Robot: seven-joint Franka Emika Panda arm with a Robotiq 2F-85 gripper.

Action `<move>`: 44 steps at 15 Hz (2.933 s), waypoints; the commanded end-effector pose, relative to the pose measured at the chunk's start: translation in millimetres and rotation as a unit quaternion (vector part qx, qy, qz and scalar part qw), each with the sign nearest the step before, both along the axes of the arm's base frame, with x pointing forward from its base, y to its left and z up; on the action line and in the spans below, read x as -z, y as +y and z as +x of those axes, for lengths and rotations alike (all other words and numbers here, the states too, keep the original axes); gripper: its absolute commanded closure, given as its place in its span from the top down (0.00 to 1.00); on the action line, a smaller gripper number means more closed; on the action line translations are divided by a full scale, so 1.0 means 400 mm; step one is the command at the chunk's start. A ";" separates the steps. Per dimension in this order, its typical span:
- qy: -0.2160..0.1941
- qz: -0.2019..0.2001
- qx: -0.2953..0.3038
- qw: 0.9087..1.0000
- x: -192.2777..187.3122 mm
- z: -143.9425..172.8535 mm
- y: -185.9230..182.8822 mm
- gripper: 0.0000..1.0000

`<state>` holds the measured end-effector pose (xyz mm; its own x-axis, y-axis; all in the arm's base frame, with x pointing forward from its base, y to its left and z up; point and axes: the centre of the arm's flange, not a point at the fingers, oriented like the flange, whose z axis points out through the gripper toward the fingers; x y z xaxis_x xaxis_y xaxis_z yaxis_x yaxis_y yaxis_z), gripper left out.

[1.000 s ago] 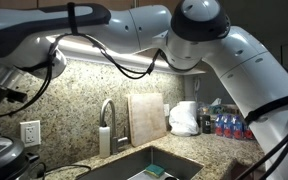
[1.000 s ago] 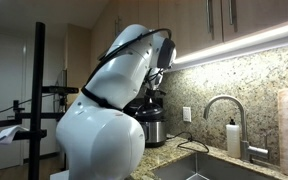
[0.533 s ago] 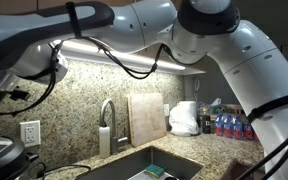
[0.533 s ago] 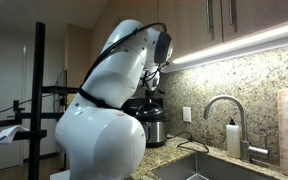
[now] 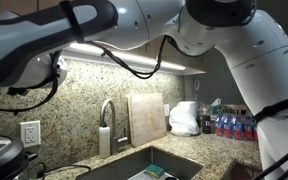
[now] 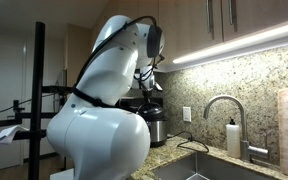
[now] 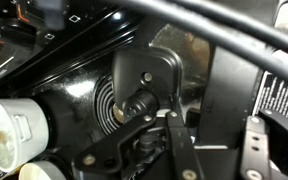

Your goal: Remove the black lid from the rice cooker

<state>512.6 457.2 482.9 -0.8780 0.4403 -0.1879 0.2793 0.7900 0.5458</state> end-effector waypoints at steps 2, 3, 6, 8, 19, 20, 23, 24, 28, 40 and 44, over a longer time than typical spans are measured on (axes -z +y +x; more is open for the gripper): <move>-0.083 0.023 0.050 0.995 -0.086 -0.046 0.007 0.07; -0.084 0.029 0.067 0.994 -0.090 -0.040 -0.009 0.07; -0.100 0.042 0.098 0.989 -0.095 -0.033 -0.020 0.07; -0.126 0.039 0.094 0.987 -0.108 -0.061 0.003 0.07; -0.174 -0.014 0.068 0.982 -0.104 -0.120 0.076 0.07; -0.175 0.000 0.078 0.981 -0.125 -0.122 0.052 0.07; -0.175 0.011 0.111 0.978 -0.148 -0.112 0.006 0.07; -0.173 0.018 0.132 0.976 -0.156 -0.106 -0.020 0.07; -0.162 0.025 0.171 0.972 -0.171 -0.097 -0.056 0.07; -0.099 -0.056 0.071 0.991 -0.050 -0.101 0.157 0.07; -0.114 -0.064 0.083 0.988 -0.083 -0.097 0.143 0.07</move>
